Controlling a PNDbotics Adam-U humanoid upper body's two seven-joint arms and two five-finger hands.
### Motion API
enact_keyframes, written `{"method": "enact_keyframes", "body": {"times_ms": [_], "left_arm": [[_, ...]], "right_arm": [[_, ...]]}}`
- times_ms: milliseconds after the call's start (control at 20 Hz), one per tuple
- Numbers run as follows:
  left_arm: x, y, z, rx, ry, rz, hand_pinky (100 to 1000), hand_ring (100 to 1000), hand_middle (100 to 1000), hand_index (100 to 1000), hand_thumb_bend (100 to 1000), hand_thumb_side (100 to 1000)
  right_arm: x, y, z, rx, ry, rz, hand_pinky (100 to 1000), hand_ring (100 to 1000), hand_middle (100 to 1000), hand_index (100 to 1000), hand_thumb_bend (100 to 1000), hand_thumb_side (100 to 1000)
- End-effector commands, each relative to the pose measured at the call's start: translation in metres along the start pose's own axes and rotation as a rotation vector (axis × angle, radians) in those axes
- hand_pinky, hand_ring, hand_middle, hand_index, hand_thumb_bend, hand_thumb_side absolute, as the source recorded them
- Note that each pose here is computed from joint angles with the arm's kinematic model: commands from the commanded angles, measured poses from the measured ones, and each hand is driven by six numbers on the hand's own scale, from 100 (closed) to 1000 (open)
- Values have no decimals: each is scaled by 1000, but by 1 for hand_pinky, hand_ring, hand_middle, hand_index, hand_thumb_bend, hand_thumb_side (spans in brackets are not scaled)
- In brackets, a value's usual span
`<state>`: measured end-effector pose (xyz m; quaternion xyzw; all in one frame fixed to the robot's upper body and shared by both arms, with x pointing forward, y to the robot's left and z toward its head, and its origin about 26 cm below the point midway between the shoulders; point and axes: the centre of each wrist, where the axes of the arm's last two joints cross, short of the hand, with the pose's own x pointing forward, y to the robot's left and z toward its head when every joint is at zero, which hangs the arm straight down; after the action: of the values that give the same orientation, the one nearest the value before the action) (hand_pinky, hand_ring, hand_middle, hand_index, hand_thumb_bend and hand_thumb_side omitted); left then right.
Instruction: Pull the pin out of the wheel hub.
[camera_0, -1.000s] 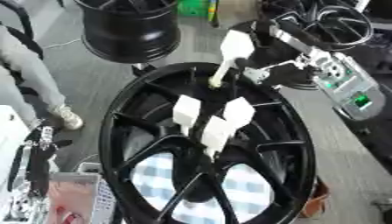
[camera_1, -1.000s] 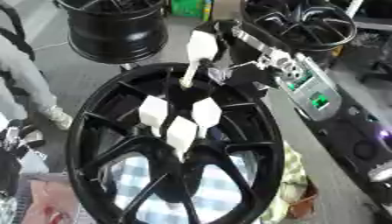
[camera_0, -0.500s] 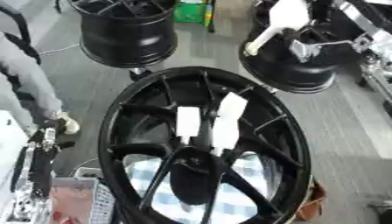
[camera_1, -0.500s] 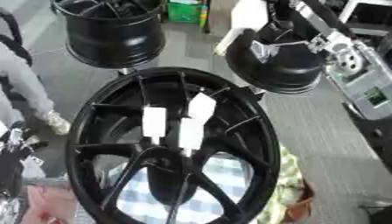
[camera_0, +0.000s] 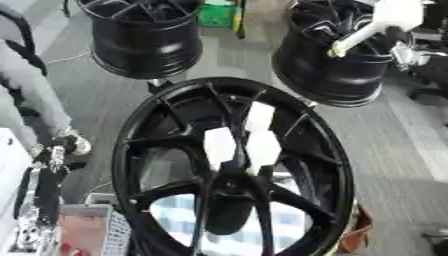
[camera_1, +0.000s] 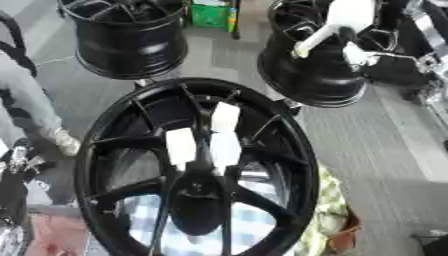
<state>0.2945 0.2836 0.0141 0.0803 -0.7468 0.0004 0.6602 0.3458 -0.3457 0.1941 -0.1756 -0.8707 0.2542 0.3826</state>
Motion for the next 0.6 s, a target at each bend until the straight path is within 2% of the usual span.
{"method": "enact_keyframes", "body": {"times_ms": [50, 400, 500, 600], "left_arm": [[6, 6, -3, 13, -24, -7, 688, 881, 822, 753, 100, 789], [7, 6, -3, 19, -25, -4, 688, 882, 822, 753, 100, 789], [7, 7, -3, 21, -25, -3, 688, 882, 822, 753, 100, 789], [7, 7, -3, 23, -25, -4, 688, 882, 822, 752, 100, 793]], "right_arm": [[0, -21, 5, -77, -2, 37, 528, 504, 362, 524, 100, 304], [-43, -21, 49, -224, 162, 31, 515, 495, 362, 529, 100, 517], [-56, -20, 63, -267, 210, 27, 509, 492, 361, 529, 100, 530], [-76, -18, 85, -343, 298, 18, 503, 487, 364, 530, 100, 516]]}}
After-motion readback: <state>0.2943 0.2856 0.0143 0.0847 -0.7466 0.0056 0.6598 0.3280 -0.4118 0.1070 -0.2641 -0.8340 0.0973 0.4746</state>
